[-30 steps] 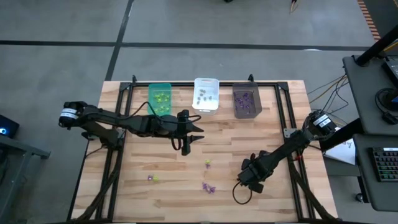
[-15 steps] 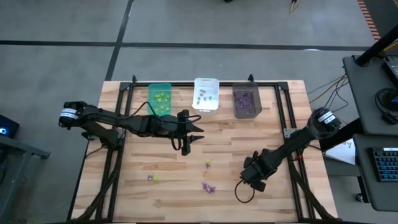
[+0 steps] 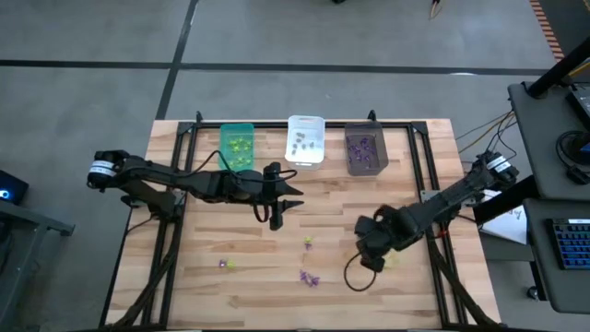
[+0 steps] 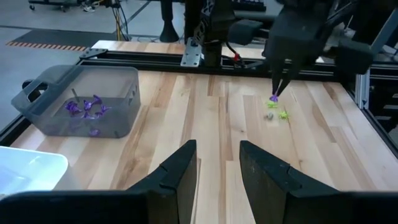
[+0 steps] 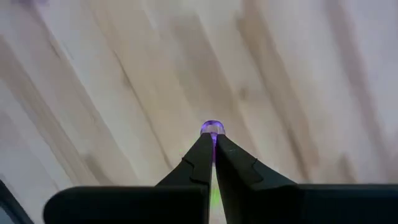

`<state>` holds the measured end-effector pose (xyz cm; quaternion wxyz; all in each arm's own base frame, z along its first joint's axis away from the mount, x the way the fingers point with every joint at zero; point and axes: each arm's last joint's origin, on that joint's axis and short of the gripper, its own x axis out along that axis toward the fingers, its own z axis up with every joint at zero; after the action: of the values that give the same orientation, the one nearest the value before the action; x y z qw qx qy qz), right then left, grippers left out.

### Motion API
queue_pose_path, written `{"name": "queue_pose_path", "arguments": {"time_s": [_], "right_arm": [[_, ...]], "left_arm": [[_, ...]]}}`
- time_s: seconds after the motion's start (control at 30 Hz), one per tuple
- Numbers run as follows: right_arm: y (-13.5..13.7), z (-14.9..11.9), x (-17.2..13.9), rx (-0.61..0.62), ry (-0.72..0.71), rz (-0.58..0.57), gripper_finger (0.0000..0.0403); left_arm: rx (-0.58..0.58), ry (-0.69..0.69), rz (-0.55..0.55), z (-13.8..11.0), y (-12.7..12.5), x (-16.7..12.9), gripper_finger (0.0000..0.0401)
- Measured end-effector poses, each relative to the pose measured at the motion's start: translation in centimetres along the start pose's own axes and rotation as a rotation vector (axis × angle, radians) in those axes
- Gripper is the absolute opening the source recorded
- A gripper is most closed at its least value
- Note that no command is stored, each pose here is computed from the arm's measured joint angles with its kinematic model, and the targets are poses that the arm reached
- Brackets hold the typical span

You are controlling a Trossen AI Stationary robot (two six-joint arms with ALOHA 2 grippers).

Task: Sort Halloween decoration
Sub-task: Put the purple witch hat toy into the gray bin

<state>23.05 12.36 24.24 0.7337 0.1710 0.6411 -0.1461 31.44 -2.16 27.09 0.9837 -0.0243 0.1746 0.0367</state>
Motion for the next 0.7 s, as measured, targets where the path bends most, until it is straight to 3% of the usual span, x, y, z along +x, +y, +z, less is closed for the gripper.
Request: {"name": "queue_pose_path", "arguments": {"time_s": [0.33, 0.5, 0.7], "right_arm": [[-2.8, 7.7, -4.0, -0.175, -0.217, -0.042, 0.0009], [-6.7, 11.6, -5.0, -0.193, -0.246, -0.094, 0.0009], [-13.3, 15.4, -5.2, -0.119, -0.238, -0.178, 0.0009]], "left_arm": [[0.000, -0.004, 0.000, 0.0, 0.0, 0.0, 0.0104], [0.002, 0.002, 0.000, 0.0, 0.0, 0.0, 0.0104], [0.003, 0.010, 0.001, -0.1, 0.0, 0.0, 0.0104]]}}
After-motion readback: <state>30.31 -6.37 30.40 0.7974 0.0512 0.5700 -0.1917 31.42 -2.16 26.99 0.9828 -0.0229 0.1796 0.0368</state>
